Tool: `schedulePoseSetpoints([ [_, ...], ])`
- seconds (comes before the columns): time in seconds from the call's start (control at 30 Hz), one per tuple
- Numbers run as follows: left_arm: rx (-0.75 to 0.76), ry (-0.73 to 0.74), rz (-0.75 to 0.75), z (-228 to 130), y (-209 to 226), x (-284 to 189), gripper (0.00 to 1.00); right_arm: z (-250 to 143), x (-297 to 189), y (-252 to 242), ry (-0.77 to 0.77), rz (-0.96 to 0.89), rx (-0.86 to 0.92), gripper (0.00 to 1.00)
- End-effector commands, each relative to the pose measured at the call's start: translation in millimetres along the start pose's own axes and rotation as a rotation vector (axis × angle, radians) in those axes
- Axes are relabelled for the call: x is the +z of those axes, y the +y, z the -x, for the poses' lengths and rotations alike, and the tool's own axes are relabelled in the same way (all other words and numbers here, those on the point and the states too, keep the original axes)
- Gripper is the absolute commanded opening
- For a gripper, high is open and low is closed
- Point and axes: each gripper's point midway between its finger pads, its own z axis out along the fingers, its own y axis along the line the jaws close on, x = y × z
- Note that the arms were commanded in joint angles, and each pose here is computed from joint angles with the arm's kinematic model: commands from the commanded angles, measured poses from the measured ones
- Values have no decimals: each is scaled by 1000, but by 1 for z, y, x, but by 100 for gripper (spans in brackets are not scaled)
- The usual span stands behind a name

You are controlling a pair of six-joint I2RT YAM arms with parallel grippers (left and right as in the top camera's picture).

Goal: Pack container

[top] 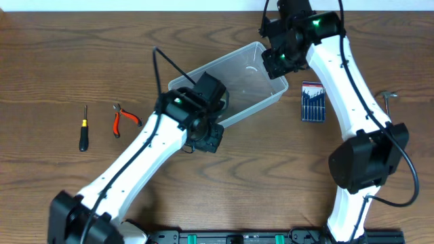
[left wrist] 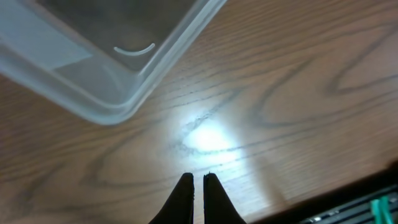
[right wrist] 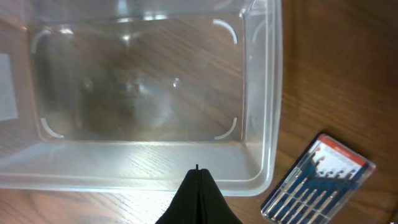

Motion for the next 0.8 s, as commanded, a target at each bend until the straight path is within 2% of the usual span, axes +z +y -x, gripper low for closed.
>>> schedulePoseSetpoints([
  [0.0,66,8,13,2,3,12,6,-9,17,0,53,0,-2,1],
  [0.5,95,95,71,11,16,65,6,-36,52,-2,205,16,19,1],
  [0.77,90,102,73,12,19,71,6,-51,55,-1,272,23,28,1],
])
